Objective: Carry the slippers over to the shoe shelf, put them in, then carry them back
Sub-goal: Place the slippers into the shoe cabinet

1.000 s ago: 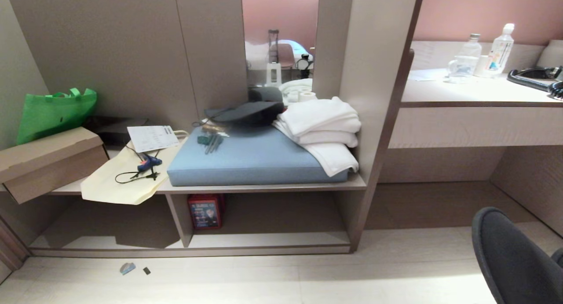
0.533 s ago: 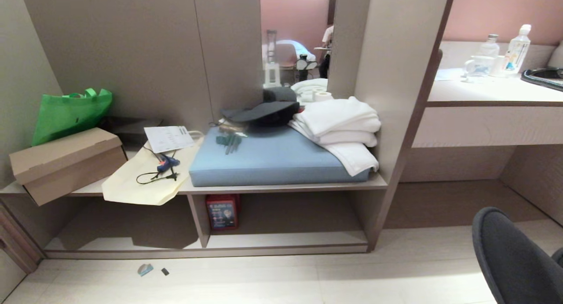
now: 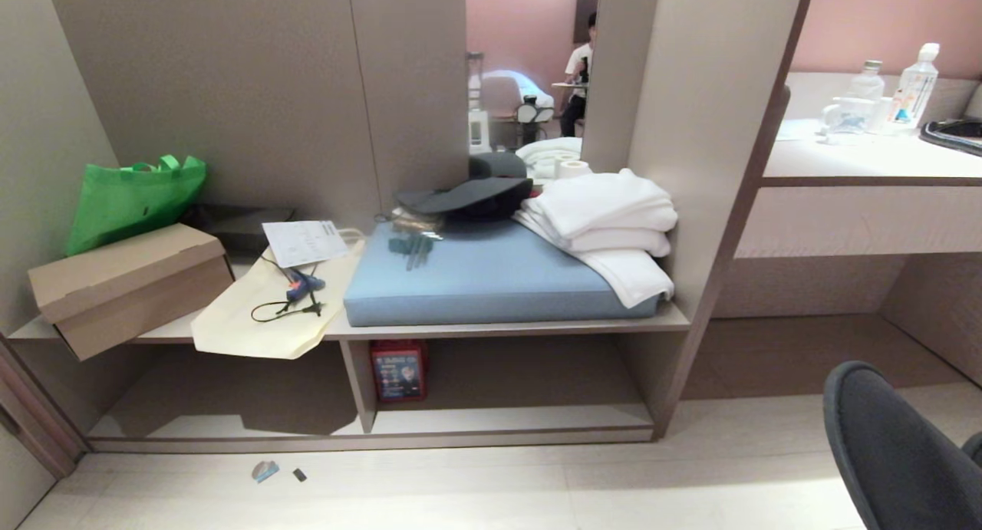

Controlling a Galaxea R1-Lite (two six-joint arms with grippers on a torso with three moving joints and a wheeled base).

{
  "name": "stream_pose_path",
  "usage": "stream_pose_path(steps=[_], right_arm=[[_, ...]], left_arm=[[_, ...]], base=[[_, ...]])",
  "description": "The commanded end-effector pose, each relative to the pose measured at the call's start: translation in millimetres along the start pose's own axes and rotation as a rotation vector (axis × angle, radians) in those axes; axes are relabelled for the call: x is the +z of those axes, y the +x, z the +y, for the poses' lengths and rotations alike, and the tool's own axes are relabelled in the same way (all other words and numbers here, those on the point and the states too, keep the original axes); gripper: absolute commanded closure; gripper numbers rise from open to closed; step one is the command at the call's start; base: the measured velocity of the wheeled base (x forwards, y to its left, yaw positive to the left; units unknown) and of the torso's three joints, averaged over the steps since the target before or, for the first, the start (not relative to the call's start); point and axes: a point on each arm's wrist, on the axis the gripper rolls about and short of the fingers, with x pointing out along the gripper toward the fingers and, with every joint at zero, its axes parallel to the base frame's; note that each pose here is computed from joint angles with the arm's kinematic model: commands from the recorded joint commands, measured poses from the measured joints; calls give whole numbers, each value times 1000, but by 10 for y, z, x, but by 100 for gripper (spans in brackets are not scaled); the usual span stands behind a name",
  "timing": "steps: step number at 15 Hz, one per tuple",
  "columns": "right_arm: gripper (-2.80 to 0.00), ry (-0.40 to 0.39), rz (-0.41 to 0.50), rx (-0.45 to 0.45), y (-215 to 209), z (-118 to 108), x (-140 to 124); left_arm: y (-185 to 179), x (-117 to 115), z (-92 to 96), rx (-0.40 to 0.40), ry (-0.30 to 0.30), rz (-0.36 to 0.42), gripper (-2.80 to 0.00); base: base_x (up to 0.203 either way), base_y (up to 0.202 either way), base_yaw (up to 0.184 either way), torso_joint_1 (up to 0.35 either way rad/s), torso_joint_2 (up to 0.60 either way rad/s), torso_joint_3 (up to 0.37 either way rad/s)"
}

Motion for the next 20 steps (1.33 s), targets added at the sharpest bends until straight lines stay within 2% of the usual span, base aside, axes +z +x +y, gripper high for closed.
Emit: stream_pose_path(steps=[1,20], right_arm=[[0,-1,1,0,1,0,0],[0,-1,0,-1,0,0,0]], left_arm=[[1,1,0,0,0,0,0],[1,1,0,0,0,0,0]], base=[[0,0,0,0,0,0],[0,0,0,0,0,0]])
